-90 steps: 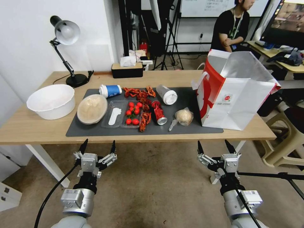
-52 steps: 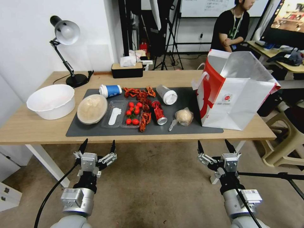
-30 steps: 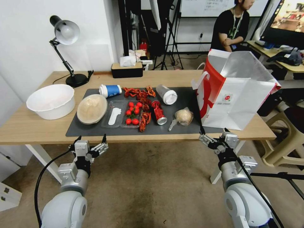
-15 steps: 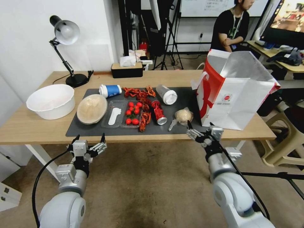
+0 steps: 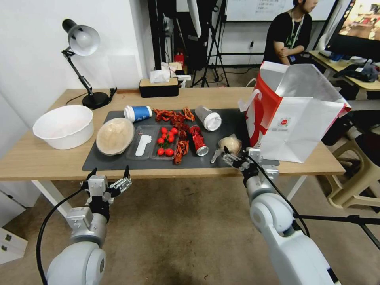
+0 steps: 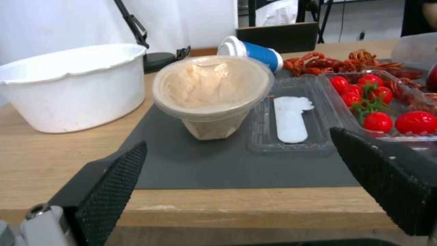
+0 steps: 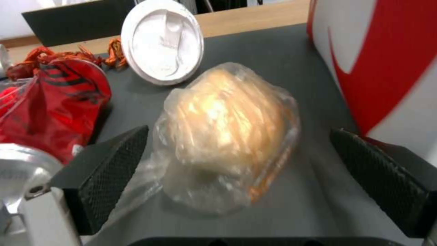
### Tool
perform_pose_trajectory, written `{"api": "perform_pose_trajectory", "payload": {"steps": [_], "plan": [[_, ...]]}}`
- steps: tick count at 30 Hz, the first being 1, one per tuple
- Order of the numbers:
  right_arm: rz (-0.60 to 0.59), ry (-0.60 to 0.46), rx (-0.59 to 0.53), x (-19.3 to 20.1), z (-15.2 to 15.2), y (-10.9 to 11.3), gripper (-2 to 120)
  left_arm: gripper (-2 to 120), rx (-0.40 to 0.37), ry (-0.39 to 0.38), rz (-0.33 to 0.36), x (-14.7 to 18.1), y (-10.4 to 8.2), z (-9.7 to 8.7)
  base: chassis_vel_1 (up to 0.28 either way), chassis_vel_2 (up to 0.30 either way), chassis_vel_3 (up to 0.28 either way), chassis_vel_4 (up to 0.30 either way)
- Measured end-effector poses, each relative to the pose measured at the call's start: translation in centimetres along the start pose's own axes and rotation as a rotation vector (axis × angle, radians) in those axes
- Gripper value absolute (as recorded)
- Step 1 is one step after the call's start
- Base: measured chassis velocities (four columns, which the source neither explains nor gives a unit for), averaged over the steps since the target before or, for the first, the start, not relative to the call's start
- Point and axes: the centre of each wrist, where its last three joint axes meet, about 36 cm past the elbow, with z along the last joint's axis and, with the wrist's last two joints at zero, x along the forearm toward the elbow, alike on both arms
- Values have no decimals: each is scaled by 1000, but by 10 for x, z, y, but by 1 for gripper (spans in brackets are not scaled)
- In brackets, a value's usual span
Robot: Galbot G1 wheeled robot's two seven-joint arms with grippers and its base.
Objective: Pick up the trash from the table and place it into the takeout bag.
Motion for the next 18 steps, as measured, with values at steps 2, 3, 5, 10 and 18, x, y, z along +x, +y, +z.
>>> {"api": "perform_pose_trajectory", "payload": {"steps": [2,3,5,10,18], "plan": [[-5,-3,-4,-6,-2,3,100,100,-1,-3,-3,0,0,0,0,0,0,0],[-5,-3,-4,-6,-2,3,100,100,-1,-3,-3,0,0,0,0,0,0,0],[-5,-6,-4,-9,-3,5,100,100,-1,-6,-4,1,0,0,0,0,0,0],[10,-1,3,-15,-4,4,91,100,-2,-12,-5,0,0,1,0,0,0,0],[15,12,6,-21,-3,4,63,100,-3,-12,-4,-2,0,4,0,0,0,0]]}}
